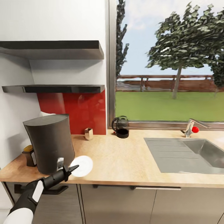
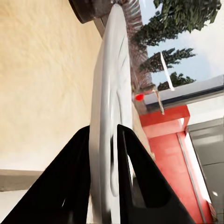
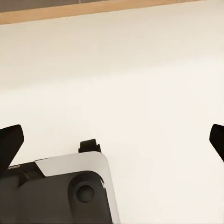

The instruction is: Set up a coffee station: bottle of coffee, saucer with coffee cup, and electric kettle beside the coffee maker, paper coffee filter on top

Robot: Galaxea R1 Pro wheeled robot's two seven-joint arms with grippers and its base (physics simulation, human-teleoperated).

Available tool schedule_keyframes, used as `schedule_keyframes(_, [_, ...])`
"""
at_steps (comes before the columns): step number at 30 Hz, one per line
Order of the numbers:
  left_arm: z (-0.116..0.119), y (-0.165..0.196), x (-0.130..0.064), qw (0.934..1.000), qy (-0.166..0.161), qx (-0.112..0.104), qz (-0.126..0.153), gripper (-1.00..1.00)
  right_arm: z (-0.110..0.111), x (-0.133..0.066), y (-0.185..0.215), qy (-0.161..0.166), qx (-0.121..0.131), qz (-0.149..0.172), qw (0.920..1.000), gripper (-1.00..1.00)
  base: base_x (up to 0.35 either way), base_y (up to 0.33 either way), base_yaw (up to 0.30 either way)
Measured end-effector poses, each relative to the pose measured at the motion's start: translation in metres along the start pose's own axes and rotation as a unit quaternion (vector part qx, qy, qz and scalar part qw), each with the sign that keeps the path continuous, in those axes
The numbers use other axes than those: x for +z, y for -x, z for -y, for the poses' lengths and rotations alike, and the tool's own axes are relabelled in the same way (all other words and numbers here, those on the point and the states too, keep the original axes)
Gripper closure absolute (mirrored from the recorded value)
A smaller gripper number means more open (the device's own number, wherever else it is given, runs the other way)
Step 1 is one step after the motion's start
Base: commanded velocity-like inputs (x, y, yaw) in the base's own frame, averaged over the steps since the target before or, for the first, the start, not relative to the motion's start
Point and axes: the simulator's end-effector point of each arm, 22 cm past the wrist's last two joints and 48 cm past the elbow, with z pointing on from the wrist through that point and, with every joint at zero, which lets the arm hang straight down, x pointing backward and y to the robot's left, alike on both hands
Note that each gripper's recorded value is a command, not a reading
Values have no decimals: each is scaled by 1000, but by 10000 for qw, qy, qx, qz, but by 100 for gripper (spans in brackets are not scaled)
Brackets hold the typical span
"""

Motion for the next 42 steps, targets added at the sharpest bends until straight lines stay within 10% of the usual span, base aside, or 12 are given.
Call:
schedule_keyframes(9, [-20, -19, 32, 9983, 572, 108, 92, 100, 10, 1, -14, -67, -336, -50, 9994, -100, 0, 0, 1])
schedule_keyframes(42, [-57, 10, 13, 9887, 1238, 364, 767, 100, 46, 2, -18, -386, -447, -86, 9982, -100, 90, 0, 0])
